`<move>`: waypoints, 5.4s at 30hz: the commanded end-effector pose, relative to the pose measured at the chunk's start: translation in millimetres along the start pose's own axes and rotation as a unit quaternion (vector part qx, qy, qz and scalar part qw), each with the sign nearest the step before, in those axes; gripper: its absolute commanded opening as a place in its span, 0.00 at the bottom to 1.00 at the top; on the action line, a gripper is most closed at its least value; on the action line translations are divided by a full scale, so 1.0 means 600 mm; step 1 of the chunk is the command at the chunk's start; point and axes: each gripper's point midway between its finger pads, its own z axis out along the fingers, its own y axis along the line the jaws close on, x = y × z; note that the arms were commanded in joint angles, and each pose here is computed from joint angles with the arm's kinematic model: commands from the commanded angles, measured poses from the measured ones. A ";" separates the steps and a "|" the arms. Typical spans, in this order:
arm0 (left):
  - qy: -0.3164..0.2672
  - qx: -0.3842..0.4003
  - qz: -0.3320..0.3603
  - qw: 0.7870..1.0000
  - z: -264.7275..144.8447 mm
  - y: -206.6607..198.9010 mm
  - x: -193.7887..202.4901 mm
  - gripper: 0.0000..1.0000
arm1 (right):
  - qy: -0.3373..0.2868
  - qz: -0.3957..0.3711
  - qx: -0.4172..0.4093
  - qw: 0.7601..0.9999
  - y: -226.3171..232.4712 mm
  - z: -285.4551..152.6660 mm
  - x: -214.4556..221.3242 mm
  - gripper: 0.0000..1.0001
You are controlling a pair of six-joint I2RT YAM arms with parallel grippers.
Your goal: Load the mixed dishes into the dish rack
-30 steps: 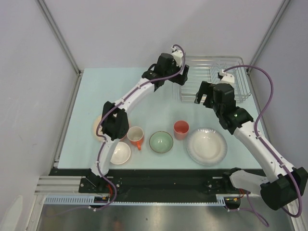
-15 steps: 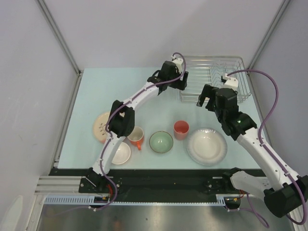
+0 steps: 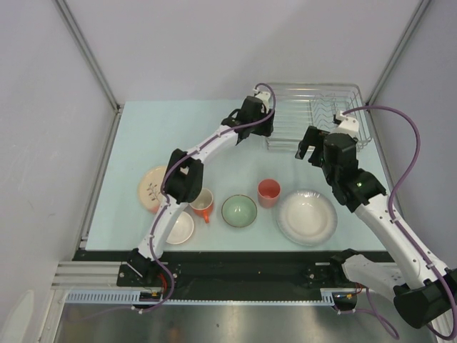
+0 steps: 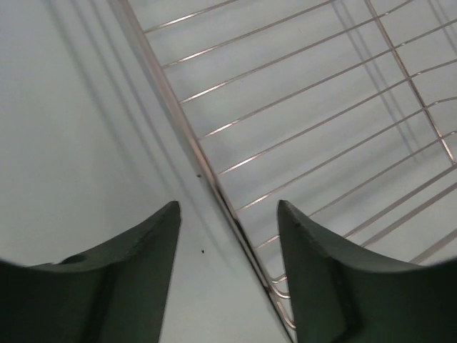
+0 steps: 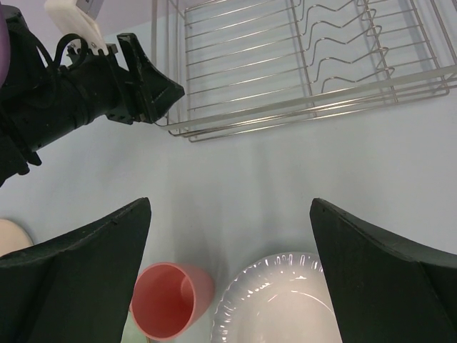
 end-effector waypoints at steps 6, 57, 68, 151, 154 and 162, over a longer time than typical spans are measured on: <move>-0.002 -0.066 -0.007 0.998 -0.029 0.055 0.012 0.39 | -0.013 0.015 0.014 1.000 -0.010 -0.007 -0.008 1.00; 0.141 -0.215 -0.037 0.966 -0.394 0.289 0.240 0.19 | 0.197 0.056 0.149 0.967 -0.088 0.371 0.158 1.00; 0.190 -0.183 -0.061 0.963 -0.414 0.261 0.292 0.17 | 0.223 0.052 0.101 0.968 -0.064 0.468 0.171 1.00; -0.058 -0.180 0.021 0.982 -0.549 0.285 -0.016 0.96 | 0.391 -0.120 -0.137 0.902 0.213 -0.055 0.421 0.80; -0.059 -0.196 0.021 0.979 -0.558 0.291 -0.016 0.96 | 0.388 -0.129 -0.140 0.902 0.215 -0.045 0.433 0.79; -0.055 -0.204 0.037 0.977 -0.564 0.299 -0.012 0.96 | 0.393 -0.132 -0.153 0.897 0.223 -0.036 0.451 0.60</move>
